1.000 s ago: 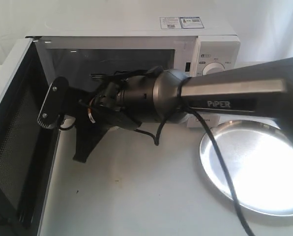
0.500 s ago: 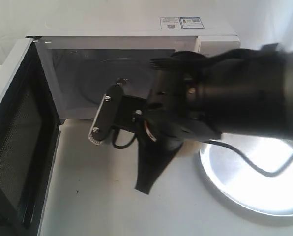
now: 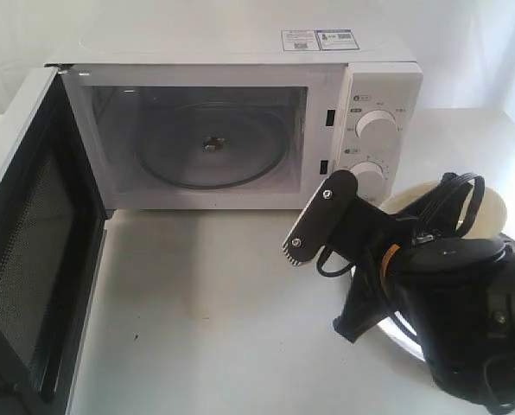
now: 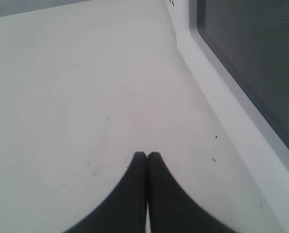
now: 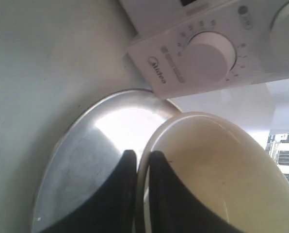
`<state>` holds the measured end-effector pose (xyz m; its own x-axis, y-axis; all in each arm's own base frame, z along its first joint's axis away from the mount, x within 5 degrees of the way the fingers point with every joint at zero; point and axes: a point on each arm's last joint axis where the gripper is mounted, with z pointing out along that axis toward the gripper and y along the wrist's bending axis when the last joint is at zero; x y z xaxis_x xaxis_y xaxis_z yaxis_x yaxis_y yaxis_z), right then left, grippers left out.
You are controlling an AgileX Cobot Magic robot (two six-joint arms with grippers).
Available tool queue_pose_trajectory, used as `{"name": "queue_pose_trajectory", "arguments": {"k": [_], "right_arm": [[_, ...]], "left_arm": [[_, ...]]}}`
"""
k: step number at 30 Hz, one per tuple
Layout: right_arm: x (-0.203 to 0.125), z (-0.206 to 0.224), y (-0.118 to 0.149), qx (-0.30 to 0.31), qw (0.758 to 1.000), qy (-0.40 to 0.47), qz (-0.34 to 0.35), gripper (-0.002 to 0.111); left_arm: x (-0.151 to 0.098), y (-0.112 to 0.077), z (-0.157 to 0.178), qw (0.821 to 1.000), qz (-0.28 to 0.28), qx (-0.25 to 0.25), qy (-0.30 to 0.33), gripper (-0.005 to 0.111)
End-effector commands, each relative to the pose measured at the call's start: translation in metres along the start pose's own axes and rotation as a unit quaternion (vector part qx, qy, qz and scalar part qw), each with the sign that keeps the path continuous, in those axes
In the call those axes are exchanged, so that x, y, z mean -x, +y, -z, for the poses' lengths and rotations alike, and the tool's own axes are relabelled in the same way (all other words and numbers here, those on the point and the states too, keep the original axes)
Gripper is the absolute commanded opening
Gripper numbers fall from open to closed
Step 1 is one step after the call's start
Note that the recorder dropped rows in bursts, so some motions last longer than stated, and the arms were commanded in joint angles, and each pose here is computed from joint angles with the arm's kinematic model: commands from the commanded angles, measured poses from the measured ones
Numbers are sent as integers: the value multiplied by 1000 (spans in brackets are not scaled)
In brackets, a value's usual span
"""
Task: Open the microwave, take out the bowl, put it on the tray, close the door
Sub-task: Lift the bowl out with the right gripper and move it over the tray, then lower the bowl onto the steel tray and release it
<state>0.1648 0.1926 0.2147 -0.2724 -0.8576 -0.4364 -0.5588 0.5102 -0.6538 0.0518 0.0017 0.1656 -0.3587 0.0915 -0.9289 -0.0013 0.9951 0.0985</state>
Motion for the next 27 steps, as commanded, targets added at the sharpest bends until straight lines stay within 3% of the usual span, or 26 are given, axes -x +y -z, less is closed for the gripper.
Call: {"name": "queue_pose_trajectory", "arguments": {"k": [1,5,10,15,20,23,27], "right_arm": [[-4,-15,-6,-30,999,-14,-21,0],[-12,-35,-10,-37,999,19,-19,0],[-18,-61,2,20,999,28,3,5],[-17,-70,5,1,998,15,58,27],[-13,-70,-4,-47,998,-2,31,52],[-9,-68,-7,-52,998,-19,18,50],[6,-56,1,28,996,-75,-28,29]], "left_arm": [[1,0,0,1000,4,-3,-2,0],[1,0,0,1000,4,-3,-2,0],[1,0,0,1000,4,-3,-2,0],[1,0,0,1000,4,-3,-2,0],[1,0,0,1000,4,-3,-2,0],[1,0,0,1000,4,-3,-2,0],[1,0,0,1000,4,-3,-2,0]]}}
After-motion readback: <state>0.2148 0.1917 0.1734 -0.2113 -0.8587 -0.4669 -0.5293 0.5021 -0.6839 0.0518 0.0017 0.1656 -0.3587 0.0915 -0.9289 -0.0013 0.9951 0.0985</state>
